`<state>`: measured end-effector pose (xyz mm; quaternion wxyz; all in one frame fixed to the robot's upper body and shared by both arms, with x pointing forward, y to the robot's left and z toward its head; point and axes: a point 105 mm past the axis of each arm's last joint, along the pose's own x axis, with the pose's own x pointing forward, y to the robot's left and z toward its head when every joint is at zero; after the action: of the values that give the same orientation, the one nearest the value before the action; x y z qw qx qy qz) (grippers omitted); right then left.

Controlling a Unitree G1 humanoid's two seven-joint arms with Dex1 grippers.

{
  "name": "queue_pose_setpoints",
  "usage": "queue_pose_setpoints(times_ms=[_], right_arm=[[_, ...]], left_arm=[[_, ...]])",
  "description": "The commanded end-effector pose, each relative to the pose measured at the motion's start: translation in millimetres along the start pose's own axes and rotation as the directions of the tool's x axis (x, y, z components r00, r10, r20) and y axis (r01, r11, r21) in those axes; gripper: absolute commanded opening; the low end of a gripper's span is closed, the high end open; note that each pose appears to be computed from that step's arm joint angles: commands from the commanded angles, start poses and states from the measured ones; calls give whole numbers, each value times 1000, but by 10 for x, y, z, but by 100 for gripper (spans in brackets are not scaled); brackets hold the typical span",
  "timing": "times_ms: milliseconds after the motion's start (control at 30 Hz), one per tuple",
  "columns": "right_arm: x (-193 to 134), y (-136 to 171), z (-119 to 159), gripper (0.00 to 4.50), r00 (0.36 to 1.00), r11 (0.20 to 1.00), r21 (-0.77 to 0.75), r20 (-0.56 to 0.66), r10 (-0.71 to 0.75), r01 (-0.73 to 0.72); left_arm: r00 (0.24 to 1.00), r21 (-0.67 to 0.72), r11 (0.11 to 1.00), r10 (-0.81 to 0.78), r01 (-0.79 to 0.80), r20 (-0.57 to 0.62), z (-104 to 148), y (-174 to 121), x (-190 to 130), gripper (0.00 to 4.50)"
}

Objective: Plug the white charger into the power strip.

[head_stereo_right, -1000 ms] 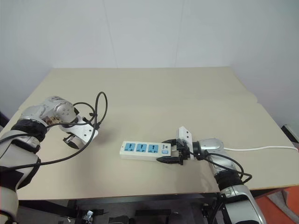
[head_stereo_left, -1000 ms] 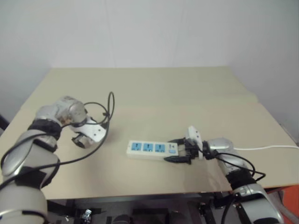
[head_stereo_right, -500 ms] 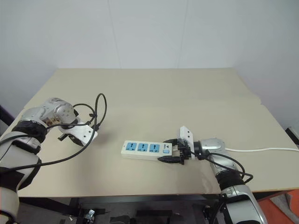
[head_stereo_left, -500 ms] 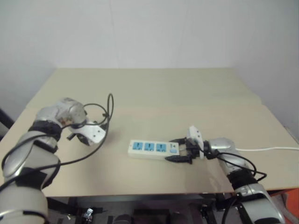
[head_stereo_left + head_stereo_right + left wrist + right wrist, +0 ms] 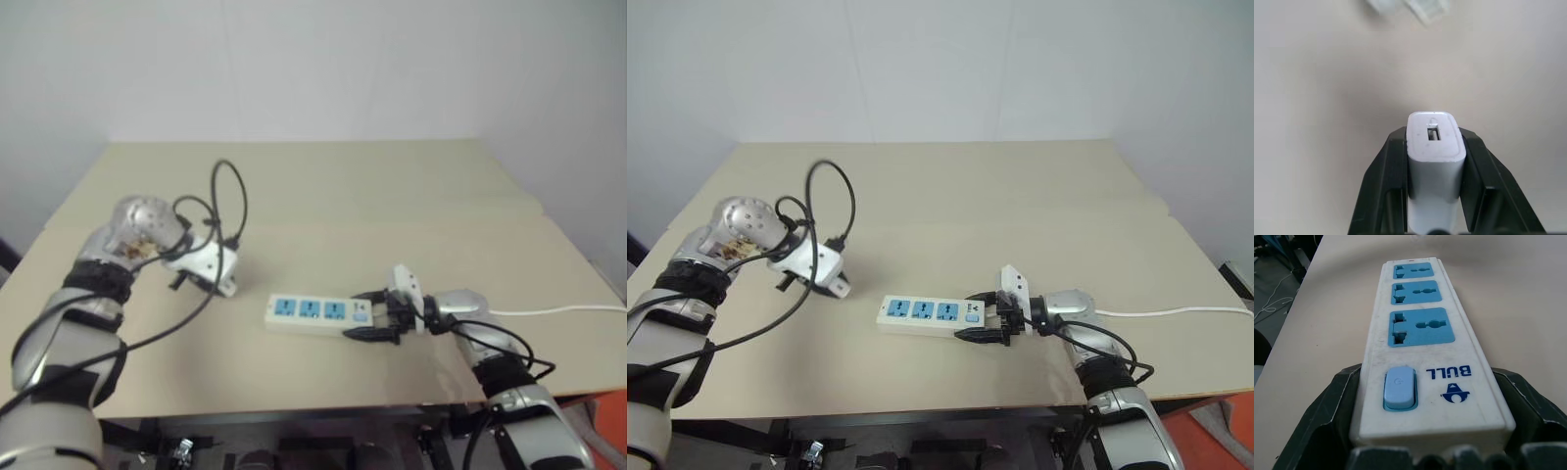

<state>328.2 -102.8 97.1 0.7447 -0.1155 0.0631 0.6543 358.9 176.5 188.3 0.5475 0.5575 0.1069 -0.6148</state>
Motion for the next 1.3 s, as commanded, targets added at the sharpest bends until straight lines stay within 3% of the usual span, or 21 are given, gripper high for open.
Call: queue_pose_setpoints(times_ms=[33,133,300,433,633,967,1133,1300], right_arm=[[61,40,41,344,998,996,-64,-25,64,-66],[99,38,47,344,996,994,-75,-26,83,-85],[140,2,47,344,994,990,-96,-45,102,-106],[128,-20,44,344,992,987,-112,-61,108,-114],[108,-20,18,344,988,983,-125,-87,126,-136],[164,24,-3,344,984,980,-106,-83,159,-167],[180,46,-9,344,984,981,-92,-71,164,-171],[215,57,-35,344,985,983,-83,-67,158,-164]], left_arm=[[977,-56,990,140,-133,159,214,63,-222,102],[948,-108,974,220,-200,231,304,47,-273,102],[783,-260,890,454,-375,426,573,137,-277,102],[689,-358,841,538,-405,486,721,133,-223,102],[640,-417,849,521,-323,565,896,50,-57,102],[443,-655,737,651,-170,617,1117,81,399,102],[406,-667,734,652,-128,640,1197,65,481,102],[430,-663,745,625,-79,651,1200,18,571,102]])
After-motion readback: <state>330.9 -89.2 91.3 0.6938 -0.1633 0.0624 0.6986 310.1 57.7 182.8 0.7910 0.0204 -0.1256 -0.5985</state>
